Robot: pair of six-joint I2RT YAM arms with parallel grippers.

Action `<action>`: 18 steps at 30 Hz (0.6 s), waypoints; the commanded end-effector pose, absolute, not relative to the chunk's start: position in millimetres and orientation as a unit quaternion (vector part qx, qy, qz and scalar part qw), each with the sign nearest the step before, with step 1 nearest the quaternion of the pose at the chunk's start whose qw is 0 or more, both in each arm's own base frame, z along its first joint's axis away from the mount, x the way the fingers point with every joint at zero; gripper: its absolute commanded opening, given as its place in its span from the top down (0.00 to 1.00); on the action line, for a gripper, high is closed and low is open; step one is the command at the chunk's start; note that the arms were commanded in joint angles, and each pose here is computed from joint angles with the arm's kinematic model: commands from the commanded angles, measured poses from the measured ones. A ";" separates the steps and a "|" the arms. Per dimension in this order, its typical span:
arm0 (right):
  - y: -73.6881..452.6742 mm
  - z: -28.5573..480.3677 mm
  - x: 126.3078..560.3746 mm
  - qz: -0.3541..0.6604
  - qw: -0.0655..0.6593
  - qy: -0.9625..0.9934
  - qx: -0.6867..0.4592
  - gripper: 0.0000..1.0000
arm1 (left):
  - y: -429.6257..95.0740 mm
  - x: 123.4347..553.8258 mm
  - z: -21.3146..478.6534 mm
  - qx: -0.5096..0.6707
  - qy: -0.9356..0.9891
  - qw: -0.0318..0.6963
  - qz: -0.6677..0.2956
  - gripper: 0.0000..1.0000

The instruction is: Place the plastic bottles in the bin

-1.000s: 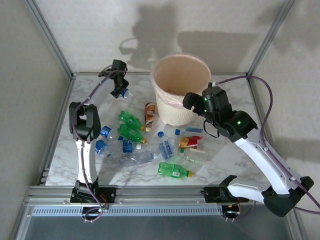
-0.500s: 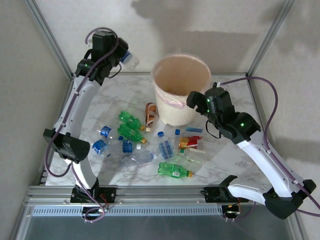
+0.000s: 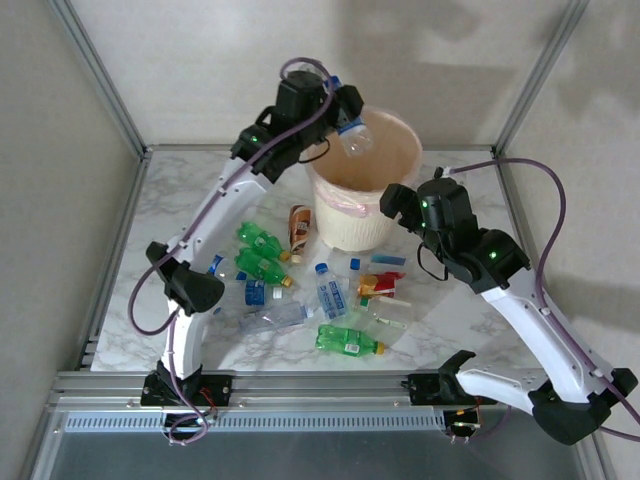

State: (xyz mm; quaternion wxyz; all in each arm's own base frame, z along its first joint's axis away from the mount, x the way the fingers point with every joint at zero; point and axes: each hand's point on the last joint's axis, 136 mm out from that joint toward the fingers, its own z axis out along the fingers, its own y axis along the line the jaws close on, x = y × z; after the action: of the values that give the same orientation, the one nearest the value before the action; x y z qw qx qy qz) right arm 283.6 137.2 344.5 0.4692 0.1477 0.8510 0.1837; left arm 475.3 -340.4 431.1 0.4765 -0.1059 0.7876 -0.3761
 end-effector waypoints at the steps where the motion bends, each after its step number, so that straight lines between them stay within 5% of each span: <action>1: 127.0 342.0 282.8 0.170 0.472 0.849 0.165 0.08 | -340.8 479.3 424.7 -0.090 0.792 0.498 -0.342 0.52; 7: 126.1 339.0 283.1 0.167 0.470 0.850 0.167 0.08 | -341.9 483.6 396.9 -0.084 0.811 0.498 -0.295 0.48; 18: 126.7 336.5 284.3 0.169 0.469 0.850 0.169 0.07 | -348.4 477.8 386.7 -0.053 0.819 0.510 -0.256 0.25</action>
State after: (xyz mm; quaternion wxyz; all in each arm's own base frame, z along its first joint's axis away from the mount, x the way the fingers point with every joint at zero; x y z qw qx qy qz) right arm 283.7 134.3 336.6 0.4625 0.1539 0.8550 0.1774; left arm 481.2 -347.5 388.8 0.5012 -0.0661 0.8167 -0.2783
